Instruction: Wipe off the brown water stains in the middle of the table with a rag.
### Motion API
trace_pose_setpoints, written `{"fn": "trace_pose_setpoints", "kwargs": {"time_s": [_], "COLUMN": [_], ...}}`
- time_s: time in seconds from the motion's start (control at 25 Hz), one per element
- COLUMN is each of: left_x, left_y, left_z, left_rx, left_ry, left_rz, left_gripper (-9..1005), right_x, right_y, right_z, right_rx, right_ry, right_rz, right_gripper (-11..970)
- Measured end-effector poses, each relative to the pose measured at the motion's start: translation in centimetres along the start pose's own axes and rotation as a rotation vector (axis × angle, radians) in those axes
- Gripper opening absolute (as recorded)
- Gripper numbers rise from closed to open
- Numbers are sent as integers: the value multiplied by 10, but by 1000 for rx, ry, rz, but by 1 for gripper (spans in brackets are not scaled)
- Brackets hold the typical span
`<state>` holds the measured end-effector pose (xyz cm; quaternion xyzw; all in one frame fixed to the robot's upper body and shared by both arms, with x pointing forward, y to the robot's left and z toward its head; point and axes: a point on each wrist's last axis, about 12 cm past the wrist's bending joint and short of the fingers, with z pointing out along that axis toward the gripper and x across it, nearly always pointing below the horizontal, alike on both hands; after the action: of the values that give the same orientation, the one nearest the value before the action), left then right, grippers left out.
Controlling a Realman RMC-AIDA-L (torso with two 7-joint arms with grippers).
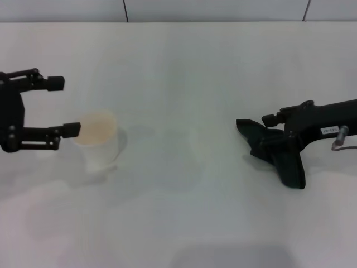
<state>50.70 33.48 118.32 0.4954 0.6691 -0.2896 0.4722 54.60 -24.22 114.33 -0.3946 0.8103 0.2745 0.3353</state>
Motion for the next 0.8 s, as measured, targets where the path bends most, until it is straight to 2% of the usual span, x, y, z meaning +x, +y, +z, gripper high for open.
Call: {"fn": "trace_pose_setpoints", "kwargs": {"time_s": [0.24,0.8], "left_x": [1,0], "left_y": [-2,0], "left_z": [6,10], "left_rx": [22,21], "left_ry": [-1,5], "left_rz": [-8,-10], "left_gripper": [861,861], "right_x": [0,-9], "right_y": [-3,-2], "right_z": [-3,0], "right_rx": [-4,-27], "right_ry": [-6,-54], "right_rz": [9,-57], "right_gripper": [660,646]}}
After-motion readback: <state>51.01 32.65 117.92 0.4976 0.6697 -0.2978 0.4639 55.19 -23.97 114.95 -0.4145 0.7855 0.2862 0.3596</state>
